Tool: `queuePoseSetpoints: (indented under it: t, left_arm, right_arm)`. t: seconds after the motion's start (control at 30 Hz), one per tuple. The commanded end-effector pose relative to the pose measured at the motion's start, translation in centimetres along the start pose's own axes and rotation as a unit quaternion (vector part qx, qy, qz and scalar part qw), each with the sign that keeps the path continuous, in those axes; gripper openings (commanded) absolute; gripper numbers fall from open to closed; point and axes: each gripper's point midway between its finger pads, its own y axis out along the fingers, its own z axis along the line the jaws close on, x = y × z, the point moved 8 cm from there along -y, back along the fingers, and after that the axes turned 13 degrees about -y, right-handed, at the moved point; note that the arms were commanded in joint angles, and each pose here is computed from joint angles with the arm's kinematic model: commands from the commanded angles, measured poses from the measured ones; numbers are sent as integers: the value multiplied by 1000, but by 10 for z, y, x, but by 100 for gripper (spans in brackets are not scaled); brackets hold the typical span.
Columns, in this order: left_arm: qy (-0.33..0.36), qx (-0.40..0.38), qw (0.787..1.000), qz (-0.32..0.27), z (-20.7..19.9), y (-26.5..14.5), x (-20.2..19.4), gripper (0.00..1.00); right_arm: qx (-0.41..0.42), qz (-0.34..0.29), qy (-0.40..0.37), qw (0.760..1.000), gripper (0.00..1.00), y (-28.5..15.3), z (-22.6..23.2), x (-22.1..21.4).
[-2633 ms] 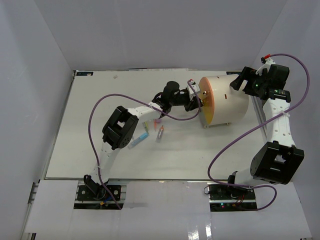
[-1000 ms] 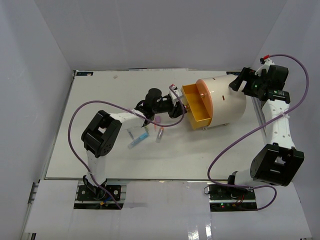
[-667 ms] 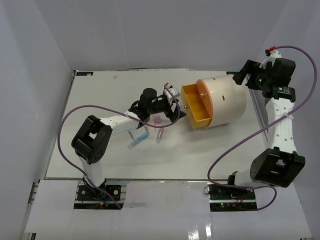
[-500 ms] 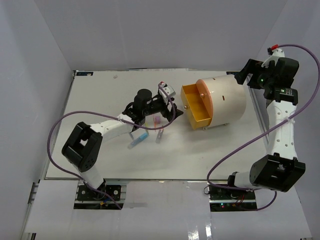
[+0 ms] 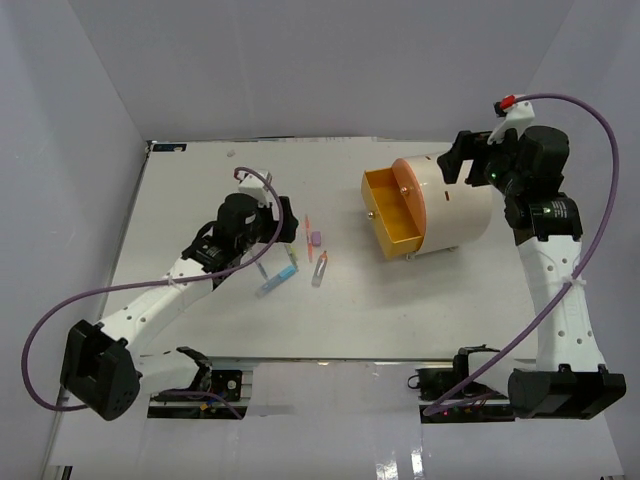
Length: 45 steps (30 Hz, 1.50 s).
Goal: Sort the stationery into containers
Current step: Pick up the pen from the center of the board.
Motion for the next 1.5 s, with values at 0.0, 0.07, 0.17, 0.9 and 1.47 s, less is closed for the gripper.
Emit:
queuePoseSetpoints:
  t: [0.0, 0.07, 0.17, 0.9, 1.47]
  left_arm:
    - [-54, 167, 983, 49, 50, -25, -33, 98]
    - [-90, 209, 971, 72, 68, -29, -48, 95]
    - [-135, 249, 954, 97, 85, -26, -65, 90]
    - [-180, 381, 893, 158, 121, 50, -86, 55]
    - [-165, 347, 917, 102, 97, 34, -29, 10]
  right_arm:
    - [0, -6, -27, 1000, 90, -6, 19, -1]
    - [26, -6, -31, 999, 90, -7, 39, -5]
    - [50, -1, -29, 998, 90, -11, 60, -18]
    - [59, 9, -39, 997, 90, -55, 85, -94]
    - [41, -11, -44, 998, 90, -66, 82, -100]
